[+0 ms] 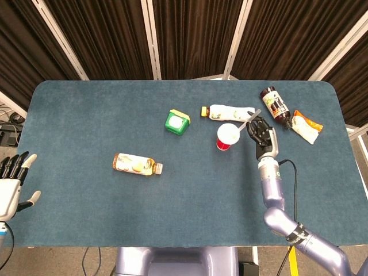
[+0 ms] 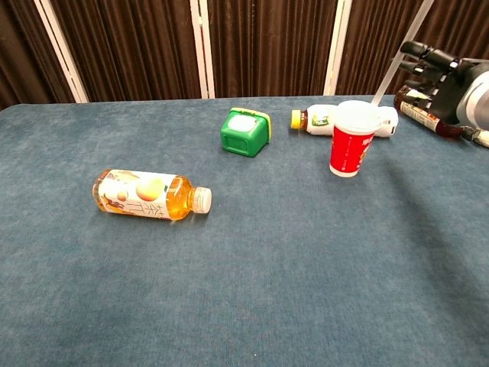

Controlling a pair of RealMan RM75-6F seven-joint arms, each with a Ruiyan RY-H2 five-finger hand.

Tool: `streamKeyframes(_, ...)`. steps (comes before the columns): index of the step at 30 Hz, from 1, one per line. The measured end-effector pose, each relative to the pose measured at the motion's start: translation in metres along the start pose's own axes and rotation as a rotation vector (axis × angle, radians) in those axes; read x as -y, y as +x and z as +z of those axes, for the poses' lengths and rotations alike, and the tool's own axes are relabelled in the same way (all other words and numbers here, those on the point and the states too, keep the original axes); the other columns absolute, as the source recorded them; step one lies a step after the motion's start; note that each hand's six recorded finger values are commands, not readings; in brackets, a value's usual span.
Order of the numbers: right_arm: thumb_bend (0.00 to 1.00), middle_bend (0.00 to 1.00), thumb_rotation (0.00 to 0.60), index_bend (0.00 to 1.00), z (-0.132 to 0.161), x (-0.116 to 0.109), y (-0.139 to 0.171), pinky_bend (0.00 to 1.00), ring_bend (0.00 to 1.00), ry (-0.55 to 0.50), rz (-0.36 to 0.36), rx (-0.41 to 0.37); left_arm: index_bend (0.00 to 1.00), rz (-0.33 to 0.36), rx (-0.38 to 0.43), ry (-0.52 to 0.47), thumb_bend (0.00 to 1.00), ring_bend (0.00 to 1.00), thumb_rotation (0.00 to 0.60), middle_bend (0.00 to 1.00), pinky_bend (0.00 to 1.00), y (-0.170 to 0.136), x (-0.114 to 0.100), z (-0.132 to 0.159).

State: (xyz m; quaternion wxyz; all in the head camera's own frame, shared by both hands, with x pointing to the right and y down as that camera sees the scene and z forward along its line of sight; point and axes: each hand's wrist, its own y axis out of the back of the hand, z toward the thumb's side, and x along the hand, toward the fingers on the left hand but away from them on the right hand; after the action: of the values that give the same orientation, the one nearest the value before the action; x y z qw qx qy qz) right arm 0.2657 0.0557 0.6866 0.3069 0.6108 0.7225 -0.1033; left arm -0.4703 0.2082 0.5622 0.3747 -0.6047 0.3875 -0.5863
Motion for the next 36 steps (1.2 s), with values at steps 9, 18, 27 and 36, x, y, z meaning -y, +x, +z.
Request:
streamKeyframes(9,0.27,0.18,0.6,0.62,-0.012,0.003,0.004,0.0,0.0,0.039,0.054,0.04,0.0,0.0,0.0,0.0,0.29,0.0,0.6,0.0,0.0,0.0,0.0,0.0)
streamKeyframes(18,0.26,0.11,0.6,0.42,0.0,0.005,0.006,0.0,0.0,0.06,0.089,0.024,0.0,0.0,-0.001,-0.002,0.29,0.0,0.6,0.0,0.0,0.0,0.0,0.0)
streamKeyframes(27,0.16,0.01,0.6,0.29,0.062,-0.019,0.015,0.0,0.0,0.246,0.094,-0.127,0.0,0.001,-0.002,-0.003,0.29,0.0,0.6,0.0,0.0,0.0,0.0,0.0)
streamKeyframes(36,0.07,0.0,0.6,0.11,0.128,-0.074,0.056,0.0,0.0,0.932,0.05,-0.305,0.0,0.002,-0.006,-0.001,0.29,0.0,0.6,0.0,0.0,0.0,0.0,0.001)
